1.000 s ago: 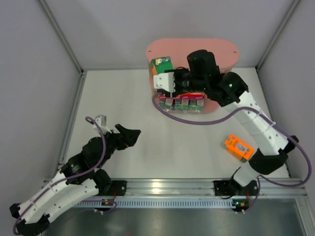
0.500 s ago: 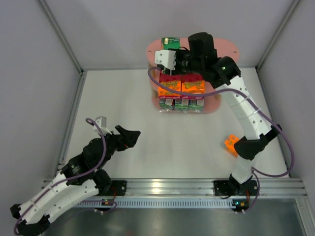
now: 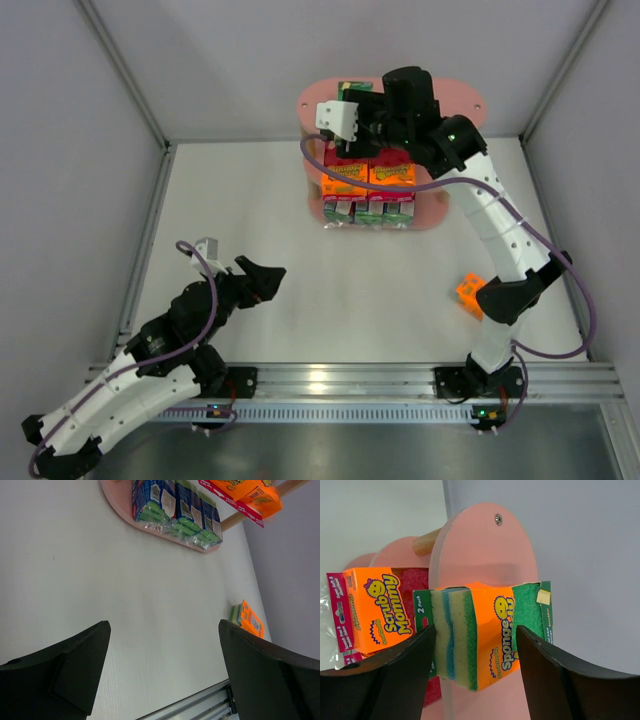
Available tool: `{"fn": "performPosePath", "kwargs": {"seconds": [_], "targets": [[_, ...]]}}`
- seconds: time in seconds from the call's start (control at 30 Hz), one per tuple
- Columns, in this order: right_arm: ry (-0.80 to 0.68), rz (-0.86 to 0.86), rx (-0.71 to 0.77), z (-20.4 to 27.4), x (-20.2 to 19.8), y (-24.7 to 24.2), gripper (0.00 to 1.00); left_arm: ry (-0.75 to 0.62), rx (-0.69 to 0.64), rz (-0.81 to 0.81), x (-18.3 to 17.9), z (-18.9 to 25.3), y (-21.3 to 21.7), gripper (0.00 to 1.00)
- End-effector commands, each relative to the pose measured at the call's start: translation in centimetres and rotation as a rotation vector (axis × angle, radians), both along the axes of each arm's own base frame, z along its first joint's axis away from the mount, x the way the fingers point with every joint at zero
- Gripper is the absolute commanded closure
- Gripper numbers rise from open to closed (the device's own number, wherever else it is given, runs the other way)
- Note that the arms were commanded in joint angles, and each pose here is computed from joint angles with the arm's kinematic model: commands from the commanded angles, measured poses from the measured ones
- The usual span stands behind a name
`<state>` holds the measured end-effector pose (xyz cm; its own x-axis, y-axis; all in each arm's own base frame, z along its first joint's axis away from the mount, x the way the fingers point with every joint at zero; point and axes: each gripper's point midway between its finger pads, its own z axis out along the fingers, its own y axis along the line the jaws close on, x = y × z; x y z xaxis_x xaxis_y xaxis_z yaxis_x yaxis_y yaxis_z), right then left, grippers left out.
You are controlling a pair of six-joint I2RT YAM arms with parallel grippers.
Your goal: Place and organize the cleaning sponges onto the shelf
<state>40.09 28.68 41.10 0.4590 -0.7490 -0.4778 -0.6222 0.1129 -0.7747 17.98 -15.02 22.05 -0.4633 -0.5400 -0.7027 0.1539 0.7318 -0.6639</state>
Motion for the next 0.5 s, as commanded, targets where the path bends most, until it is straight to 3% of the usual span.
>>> {"fn": "performPosePath", "kwargs": {"seconds": [0.0,0.23,0.47], "targets": [[-0.049,-0.008,0.072,2.3,0.4,-0.2,0.33,-0.015,-0.027,0.014,0.1,0.4,0.1,0.05],[-0.061,0.019,0.145,4.3,-0.7,0.0,0.21,-0.015,-0.037,0.014,0.0,0.4,0.1,0.05],[-0.066,0.050,0.197,6.6,-2.8,-0.6,0.20,-0.011,-0.039,0.010,0.0,0.3,0.1,0.05]]}}
